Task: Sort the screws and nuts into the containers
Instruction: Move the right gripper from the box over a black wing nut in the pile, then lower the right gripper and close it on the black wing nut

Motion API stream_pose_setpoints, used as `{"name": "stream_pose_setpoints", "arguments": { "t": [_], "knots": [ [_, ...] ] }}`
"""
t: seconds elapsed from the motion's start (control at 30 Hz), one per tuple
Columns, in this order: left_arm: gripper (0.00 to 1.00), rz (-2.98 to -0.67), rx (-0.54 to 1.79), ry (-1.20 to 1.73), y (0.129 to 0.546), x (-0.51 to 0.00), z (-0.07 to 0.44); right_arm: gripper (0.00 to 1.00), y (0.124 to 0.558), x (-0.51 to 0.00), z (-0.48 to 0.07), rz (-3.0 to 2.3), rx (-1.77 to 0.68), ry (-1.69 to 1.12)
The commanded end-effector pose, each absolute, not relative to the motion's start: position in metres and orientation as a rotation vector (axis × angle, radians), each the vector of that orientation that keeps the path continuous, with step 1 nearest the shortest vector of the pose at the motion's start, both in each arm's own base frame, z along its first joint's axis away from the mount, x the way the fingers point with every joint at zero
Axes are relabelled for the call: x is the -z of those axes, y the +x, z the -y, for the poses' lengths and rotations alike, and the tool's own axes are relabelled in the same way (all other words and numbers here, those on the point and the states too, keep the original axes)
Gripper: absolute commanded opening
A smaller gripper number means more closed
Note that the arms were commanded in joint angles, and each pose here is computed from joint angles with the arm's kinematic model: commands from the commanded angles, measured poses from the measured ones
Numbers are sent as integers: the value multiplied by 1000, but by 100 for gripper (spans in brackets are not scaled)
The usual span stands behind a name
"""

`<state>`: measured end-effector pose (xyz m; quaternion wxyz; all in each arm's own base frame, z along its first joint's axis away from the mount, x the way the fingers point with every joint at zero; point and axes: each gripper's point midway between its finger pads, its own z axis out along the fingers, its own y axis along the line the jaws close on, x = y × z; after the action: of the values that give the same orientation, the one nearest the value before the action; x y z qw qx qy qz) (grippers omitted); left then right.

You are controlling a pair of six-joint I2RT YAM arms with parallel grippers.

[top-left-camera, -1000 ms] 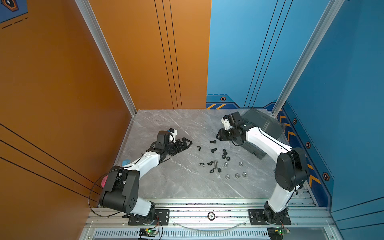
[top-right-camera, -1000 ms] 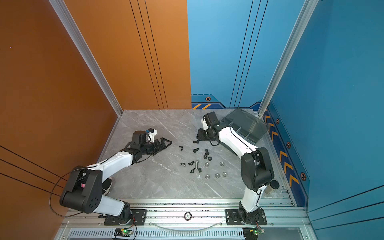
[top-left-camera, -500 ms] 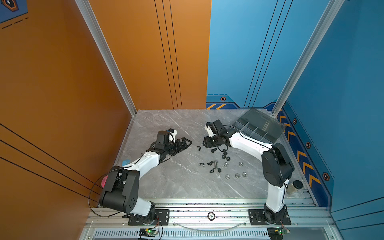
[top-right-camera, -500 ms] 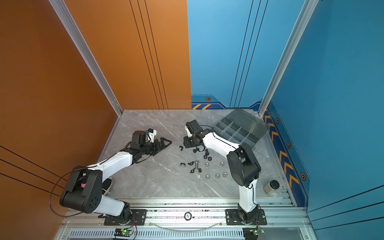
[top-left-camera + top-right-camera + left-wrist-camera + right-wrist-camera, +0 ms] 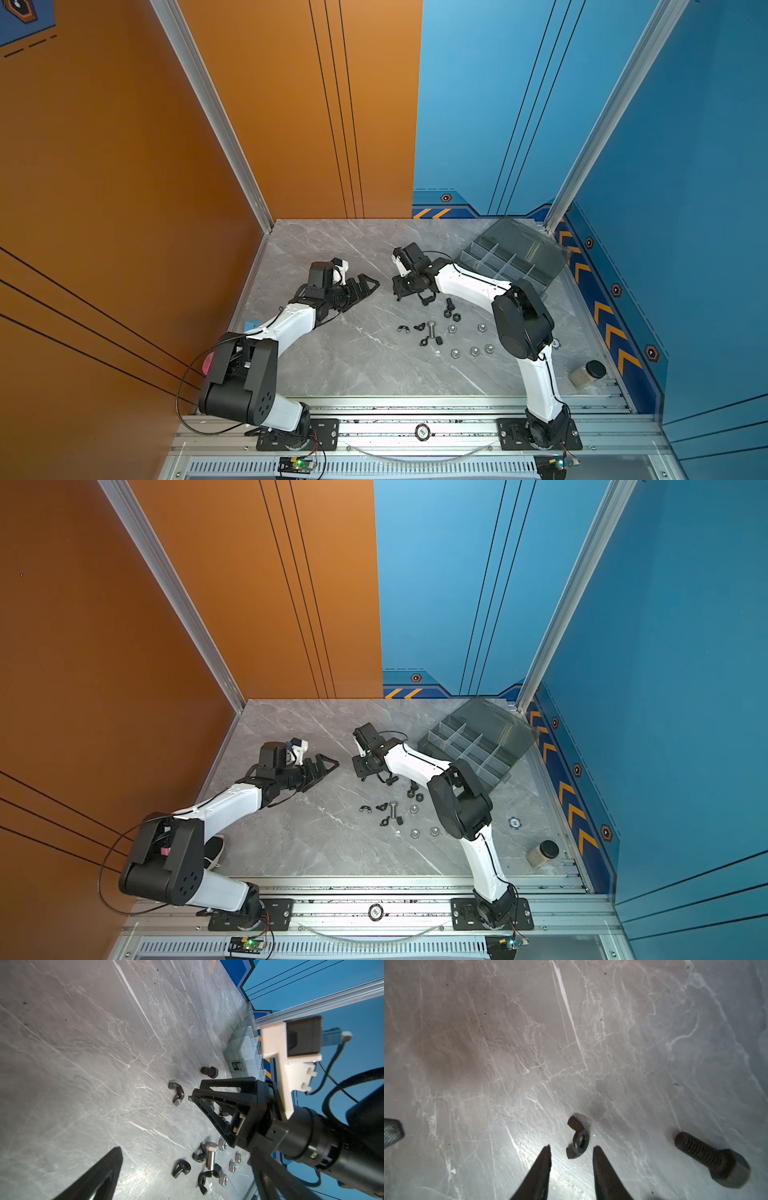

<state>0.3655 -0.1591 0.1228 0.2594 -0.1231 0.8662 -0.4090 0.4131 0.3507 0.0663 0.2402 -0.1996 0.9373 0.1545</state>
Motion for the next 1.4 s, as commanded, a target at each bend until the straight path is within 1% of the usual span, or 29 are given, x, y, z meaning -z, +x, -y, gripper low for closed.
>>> {"name": "stream_pose_setpoints", "arguments": {
  "t": [0.0, 0.2, 1.37],
  "knots": [
    [98, -2340, 1151, -322, 362, -123, 160, 35, 416, -62, -349, -2573, -356, -581],
    [98, -2310, 1215, -337, 363, -125, 161, 32, 417, -56, -349, -2579, -346, -592],
    [98, -2318, 1203, -348, 362, -120, 158, 24, 413, -26, -353, -2637, -364, -587]
  ]
}}
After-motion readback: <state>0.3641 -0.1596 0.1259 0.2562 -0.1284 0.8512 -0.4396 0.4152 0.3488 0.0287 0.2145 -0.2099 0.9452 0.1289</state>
